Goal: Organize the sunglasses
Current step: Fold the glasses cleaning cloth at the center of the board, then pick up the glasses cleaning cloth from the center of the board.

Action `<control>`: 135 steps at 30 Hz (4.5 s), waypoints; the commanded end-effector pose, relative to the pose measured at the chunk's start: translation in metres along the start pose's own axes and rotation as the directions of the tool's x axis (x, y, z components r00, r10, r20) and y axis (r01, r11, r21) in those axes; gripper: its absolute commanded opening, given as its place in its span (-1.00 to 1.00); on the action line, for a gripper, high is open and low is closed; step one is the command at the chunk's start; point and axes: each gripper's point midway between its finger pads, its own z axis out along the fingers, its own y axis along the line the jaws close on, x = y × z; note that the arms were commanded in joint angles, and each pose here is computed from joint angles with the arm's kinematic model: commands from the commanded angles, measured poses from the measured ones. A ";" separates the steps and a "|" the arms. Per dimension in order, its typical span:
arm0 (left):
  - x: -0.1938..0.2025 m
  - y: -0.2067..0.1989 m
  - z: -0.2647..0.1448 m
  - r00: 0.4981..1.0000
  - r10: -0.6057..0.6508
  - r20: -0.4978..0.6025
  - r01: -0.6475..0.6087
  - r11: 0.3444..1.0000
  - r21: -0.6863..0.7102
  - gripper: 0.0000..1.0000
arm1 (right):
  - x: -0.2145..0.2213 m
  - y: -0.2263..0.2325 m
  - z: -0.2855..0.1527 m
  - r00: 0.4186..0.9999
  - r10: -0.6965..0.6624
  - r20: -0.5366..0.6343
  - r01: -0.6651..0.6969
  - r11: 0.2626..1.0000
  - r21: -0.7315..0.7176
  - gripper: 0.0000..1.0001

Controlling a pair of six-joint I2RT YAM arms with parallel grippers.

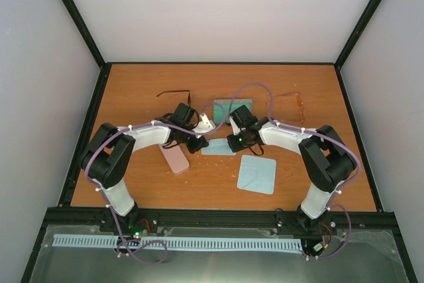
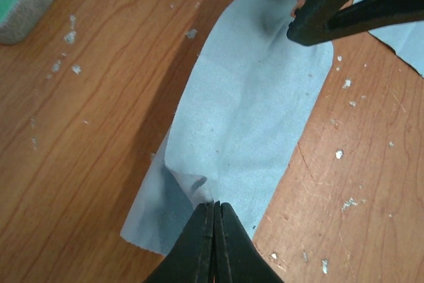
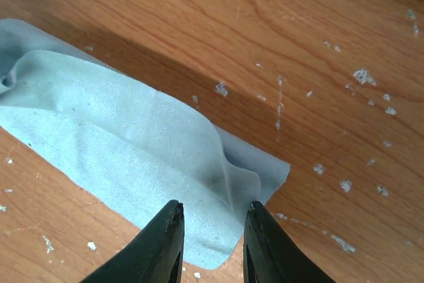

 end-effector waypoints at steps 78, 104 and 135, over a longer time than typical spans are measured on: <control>-0.019 0.042 -0.031 0.995 -0.006 0.096 0.018 0.992 -0.124 0.42 | 0.021 -0.006 0.033 0.989 0.025 -0.149 -0.007 0.993 0.120 -0.74; 0.021 0.043 0.006 0.998 -0.041 -0.048 0.038 0.997 -0.062 0.15 | 0.012 -0.006 0.029 0.993 0.031 -0.116 -0.015 0.991 0.133 -0.94; -0.017 0.021 -0.002 0.999 0.030 0.013 -0.030 0.999 -0.030 -0.99 | -0.003 -0.022 0.016 0.998 0.047 -0.044 -0.036 0.972 0.232 -0.95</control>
